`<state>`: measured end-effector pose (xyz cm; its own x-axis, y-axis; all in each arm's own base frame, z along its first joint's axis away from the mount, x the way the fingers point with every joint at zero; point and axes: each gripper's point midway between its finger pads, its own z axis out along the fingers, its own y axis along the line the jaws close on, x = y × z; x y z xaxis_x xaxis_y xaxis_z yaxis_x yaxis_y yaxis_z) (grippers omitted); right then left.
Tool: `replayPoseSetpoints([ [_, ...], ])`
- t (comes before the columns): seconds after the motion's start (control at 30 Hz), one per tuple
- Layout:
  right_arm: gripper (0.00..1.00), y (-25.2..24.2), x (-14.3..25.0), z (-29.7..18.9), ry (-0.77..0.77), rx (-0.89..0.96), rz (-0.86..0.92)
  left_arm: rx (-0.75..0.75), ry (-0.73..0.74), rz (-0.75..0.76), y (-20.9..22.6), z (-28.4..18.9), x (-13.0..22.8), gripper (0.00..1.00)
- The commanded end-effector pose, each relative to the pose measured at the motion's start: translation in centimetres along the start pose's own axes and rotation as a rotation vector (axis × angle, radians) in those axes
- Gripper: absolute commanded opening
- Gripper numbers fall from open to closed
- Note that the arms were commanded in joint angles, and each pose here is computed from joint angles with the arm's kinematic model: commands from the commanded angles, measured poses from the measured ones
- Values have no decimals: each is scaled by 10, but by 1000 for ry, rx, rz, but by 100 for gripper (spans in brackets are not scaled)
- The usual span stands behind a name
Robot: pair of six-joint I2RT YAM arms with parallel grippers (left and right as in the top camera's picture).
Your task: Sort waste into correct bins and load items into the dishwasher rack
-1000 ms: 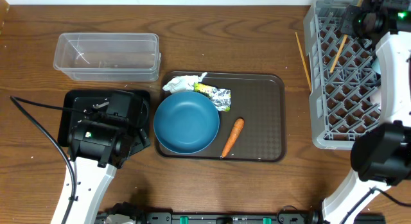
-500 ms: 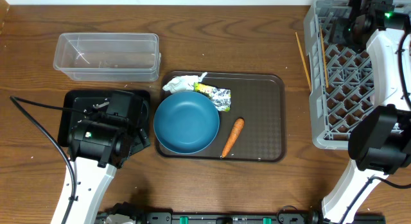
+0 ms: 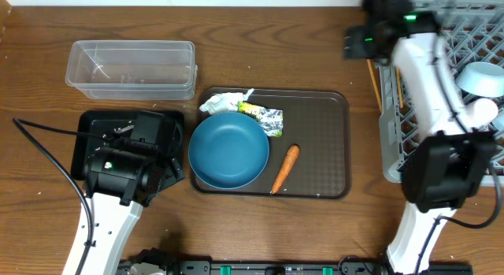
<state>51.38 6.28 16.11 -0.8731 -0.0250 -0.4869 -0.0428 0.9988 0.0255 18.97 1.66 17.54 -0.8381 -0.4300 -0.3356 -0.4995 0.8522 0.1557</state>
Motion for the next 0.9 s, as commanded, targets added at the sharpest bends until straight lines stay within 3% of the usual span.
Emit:
replayPoseSetpoints([
  [0.0,75,-4,-13,-16,-77,226,-51,-5,-10,-20,2,-2,-3,98],
  [0.2,80,-3,-18,-5,-102,268,-35,-5,-10,-20,2,-2,-3,98],
  [0.87,86,-22,16,103,37,301,-9,-5,-10,-20,2,-2,-3,98],
])
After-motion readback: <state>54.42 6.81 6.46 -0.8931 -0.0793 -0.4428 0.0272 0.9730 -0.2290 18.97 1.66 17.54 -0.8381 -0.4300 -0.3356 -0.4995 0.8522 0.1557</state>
